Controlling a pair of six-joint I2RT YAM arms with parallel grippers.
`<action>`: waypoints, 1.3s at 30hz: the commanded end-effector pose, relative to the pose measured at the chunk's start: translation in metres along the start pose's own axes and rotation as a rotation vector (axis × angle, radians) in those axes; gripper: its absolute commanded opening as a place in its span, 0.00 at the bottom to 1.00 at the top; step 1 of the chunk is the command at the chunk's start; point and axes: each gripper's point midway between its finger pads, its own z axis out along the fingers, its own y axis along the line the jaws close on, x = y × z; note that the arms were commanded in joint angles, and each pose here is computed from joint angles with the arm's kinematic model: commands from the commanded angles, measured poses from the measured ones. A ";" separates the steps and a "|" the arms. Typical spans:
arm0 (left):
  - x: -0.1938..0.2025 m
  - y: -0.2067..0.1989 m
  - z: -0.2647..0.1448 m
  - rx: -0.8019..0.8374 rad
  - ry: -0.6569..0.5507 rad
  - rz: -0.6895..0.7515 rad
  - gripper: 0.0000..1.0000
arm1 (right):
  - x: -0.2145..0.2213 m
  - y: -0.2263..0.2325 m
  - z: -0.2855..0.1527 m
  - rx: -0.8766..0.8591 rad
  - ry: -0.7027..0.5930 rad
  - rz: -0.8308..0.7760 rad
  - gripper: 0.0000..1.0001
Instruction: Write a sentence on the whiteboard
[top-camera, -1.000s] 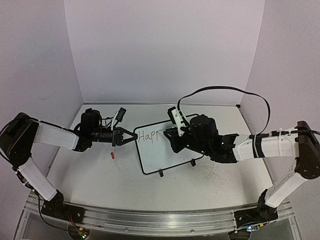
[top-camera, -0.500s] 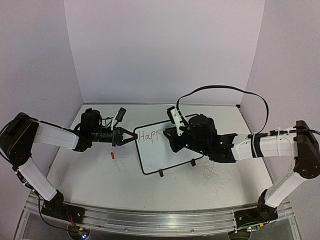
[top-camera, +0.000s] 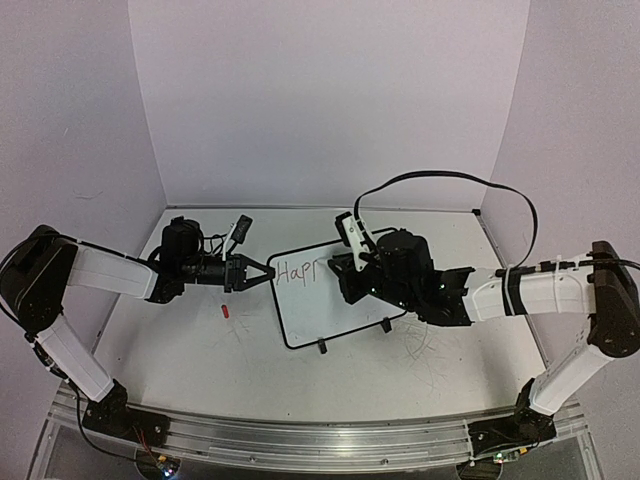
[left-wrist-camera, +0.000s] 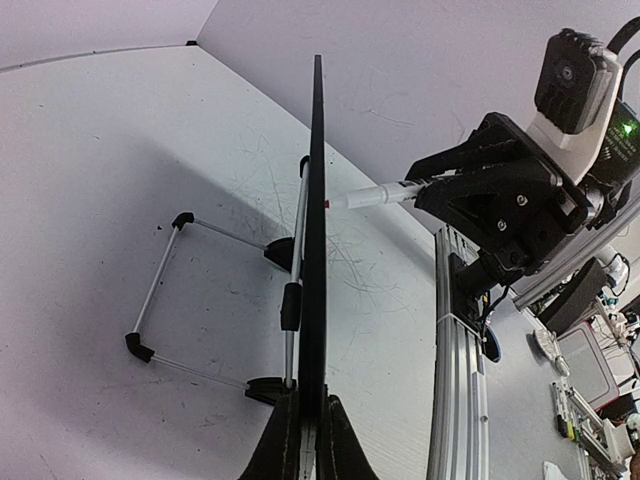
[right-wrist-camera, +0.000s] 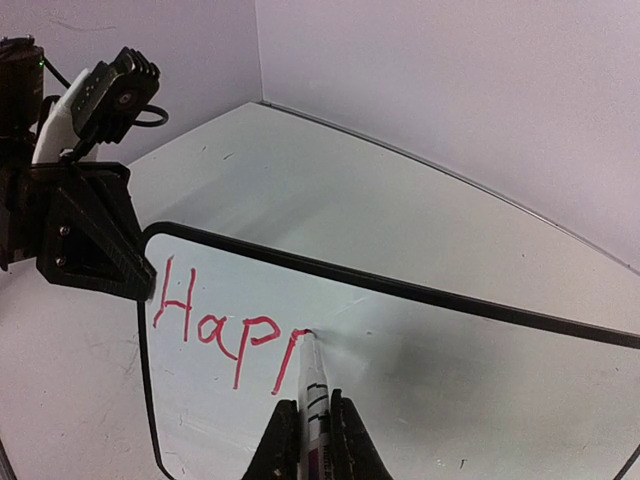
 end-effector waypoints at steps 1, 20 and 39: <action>-0.010 -0.013 0.000 0.045 -0.006 0.033 0.00 | -0.014 -0.012 -0.005 0.056 -0.041 0.026 0.00; -0.009 -0.012 0.000 0.045 -0.005 0.030 0.00 | 0.001 -0.011 -0.008 0.042 -0.007 0.038 0.00; -0.009 -0.013 -0.001 0.045 -0.005 0.030 0.00 | 0.013 -0.001 -0.002 -0.005 0.026 0.051 0.00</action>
